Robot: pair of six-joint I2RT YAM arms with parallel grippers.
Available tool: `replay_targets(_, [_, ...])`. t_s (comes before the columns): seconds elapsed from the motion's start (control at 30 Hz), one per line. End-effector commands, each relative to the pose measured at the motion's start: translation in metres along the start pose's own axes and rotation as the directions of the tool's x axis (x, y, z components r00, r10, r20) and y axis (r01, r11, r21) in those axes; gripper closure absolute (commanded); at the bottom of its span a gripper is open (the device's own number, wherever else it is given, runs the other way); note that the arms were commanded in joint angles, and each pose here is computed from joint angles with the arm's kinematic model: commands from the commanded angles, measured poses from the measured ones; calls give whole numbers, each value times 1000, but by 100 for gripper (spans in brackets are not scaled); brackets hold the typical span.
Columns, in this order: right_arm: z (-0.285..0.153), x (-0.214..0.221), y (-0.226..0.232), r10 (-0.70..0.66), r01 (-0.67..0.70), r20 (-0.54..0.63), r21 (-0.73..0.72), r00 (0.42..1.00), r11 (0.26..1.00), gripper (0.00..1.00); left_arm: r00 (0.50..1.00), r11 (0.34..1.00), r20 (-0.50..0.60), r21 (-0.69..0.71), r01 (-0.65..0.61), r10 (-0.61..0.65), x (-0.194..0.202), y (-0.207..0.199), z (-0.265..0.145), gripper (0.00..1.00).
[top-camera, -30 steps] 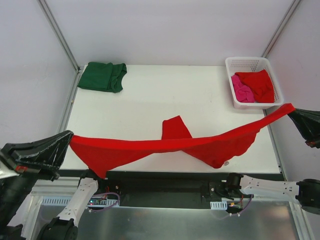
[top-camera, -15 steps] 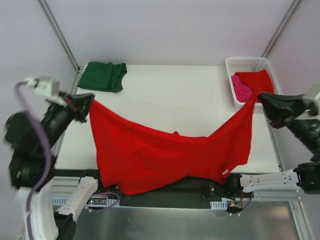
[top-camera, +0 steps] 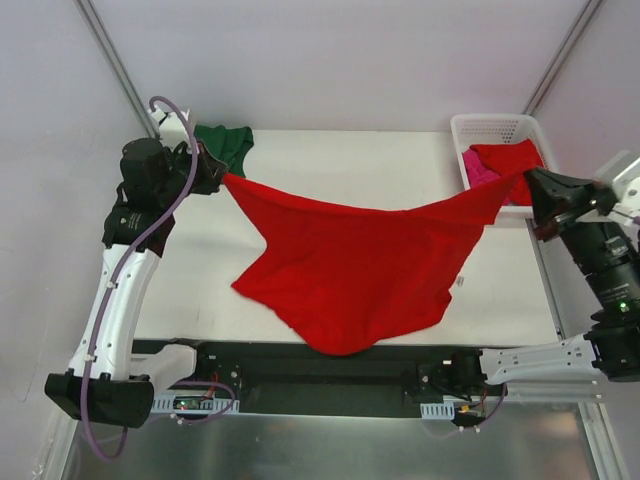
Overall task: Fold and stack the t-shirts
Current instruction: Flatten the tshirt out
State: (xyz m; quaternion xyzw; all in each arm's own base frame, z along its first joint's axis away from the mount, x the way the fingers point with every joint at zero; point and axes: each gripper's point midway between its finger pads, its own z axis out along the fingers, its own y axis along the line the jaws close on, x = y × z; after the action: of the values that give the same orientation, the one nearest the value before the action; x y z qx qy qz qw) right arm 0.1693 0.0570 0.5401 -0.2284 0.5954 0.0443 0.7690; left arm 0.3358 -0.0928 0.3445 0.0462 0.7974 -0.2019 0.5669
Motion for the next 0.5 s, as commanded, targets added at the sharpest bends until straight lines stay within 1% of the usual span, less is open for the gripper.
replay_targets(0.0, [7,-12,-11,-40,45,-43,126,998,991,99,988,998,151,36,-50,44,-31,-15,-23,100])
replay_targets(0.07, [10,-17,-14,-45,58,-72,183,996,981,99,987,998,156,33,-54,48,-31,-15,-26,100])
replay_targets(0.2, [16,-18,-29,-93,143,-164,329,982,933,99,986,998,159,46,-50,42,-28,-19,-31,100])
replay_targets(0.4, [38,-39,-36,-163,275,-280,432,946,859,99,985,998,169,42,-44,36,-28,-20,-39,100])
replay_targets(0.47, [44,-47,-38,-186,314,-309,444,933,839,99,986,998,166,37,-43,37,-27,-20,-41,100])
